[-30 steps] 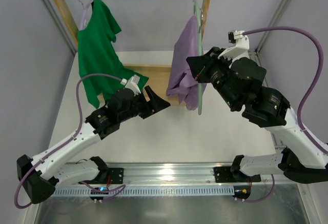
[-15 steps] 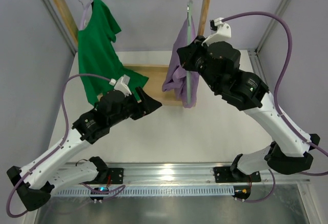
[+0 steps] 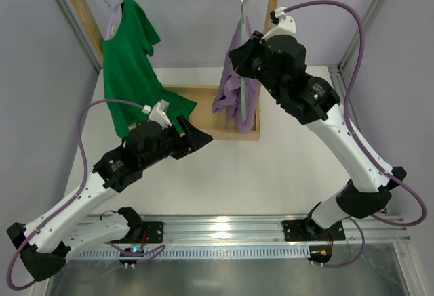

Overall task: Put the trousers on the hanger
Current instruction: Hang the hanger with trousers onto the clothesline

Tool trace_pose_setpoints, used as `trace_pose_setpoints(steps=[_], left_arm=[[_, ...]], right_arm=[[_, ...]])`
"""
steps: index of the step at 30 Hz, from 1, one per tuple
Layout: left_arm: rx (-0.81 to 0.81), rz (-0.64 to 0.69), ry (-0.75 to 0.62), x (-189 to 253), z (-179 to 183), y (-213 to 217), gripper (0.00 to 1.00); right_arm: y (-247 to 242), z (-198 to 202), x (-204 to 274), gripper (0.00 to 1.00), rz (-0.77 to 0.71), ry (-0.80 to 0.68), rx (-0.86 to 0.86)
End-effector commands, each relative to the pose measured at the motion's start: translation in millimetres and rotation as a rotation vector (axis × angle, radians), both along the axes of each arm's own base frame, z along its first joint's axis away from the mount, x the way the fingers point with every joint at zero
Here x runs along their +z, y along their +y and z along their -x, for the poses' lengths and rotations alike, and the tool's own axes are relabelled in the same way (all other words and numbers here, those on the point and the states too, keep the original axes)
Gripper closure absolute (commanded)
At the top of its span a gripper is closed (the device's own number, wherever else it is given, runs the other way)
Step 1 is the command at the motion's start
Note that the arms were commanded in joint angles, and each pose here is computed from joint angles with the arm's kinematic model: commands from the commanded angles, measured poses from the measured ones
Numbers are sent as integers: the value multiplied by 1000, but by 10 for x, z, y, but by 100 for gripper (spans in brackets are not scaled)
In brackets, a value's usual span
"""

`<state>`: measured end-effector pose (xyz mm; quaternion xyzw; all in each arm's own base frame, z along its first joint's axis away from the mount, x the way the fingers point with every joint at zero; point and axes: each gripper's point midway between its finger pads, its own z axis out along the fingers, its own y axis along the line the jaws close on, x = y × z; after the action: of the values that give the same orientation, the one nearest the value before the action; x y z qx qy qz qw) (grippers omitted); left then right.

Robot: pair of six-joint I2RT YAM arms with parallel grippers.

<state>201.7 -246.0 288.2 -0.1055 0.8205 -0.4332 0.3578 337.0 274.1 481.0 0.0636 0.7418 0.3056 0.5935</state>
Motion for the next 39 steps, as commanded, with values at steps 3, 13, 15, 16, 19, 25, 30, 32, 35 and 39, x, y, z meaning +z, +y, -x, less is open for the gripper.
trace_pose_setpoints(steps=[3, 13, 15, 16, 19, 25, 30, 32, 35, 39], left_arm=[[-22, 51, -24, 133, 25, -47, 25], [-21, 50, -18, 118, 13, -60, 25], [-25, 50, -16, 106, 15, -73, 25], [-26, 49, -13, 94, 14, -75, 25], [-24, 43, -5, 61, -7, -93, 25], [-28, 42, -9, 62, -57, -150, 25], [5, 15, -10, 7, -177, -173, 25], [34, -15, -29, 10, -271, -147, 25], [56, -78, -44, -9, -437, -126, 25], [59, -159, -98, 0, -673, -135, 25]], right_arm=[[-24, -54, 903, 96, -194, -218, 42], [-29, -334, 930, 96, -230, -244, 33], [-37, -377, 934, 96, -233, -248, 37], [-41, -396, 929, 96, -237, -244, 37], [-89, -464, 907, 97, -245, -237, 30], [-138, -587, 789, 96, -247, -207, 25], [-88, -653, 529, 96, -255, -119, 58], [-108, -634, 461, 91, -249, -100, 67], [-195, -516, 384, 81, -237, -84, 67], [-370, -345, 157, 60, -191, -32, 55]])
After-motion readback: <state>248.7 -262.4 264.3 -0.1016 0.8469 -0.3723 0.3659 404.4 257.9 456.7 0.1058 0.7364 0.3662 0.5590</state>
